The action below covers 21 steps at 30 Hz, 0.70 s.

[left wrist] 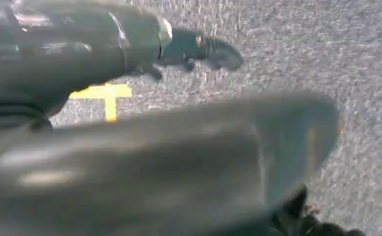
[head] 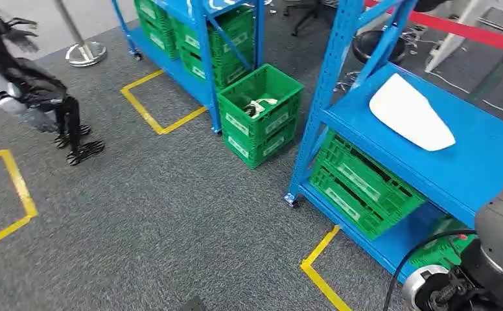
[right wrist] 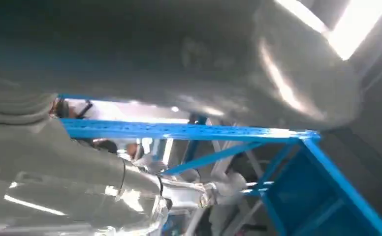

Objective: Take the parts from the cabinet and place them on the table.

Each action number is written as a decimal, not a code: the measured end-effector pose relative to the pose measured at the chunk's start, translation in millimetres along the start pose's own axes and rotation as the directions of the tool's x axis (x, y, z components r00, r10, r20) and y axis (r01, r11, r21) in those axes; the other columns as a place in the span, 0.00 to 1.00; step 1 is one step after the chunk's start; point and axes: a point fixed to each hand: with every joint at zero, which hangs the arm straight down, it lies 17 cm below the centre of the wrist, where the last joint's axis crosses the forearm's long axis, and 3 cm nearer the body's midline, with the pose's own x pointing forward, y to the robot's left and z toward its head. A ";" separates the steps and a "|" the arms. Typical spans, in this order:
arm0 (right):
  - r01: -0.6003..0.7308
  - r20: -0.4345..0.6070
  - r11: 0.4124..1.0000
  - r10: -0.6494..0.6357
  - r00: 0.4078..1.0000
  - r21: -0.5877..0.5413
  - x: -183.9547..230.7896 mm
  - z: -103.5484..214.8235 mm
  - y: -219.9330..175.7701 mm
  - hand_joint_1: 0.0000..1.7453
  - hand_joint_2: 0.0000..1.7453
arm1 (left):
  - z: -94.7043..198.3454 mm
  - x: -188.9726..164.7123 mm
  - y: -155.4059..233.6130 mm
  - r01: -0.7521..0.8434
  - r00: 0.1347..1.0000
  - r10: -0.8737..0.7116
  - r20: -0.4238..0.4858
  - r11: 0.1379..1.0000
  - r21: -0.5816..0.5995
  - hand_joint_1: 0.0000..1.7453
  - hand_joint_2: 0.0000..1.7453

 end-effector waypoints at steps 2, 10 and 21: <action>-0.001 0.002 1.000 0.001 1.000 0.002 0.5 -0.2 0.1 0.00 0.00 | 0.7 -1.3 -1.9 -0.001 1.000 0.001 -0.002 1.000 -0.003 0.00 0.00; 0.000 -0.002 1.000 0.000 1.000 0.008 -1.3 0.8 2.0 0.00 0.00 | 2.5 -6.7 -4.9 -0.002 1.000 0.002 -0.010 1.000 -0.006 0.00 0.00; 0.002 -0.001 1.000 -0.002 1.000 0.013 -0.7 0.9 3.0 0.00 0.00 | 1.1 -0.3 -4.8 -0.004 1.000 0.004 0.000 1.000 -0.006 0.00 0.00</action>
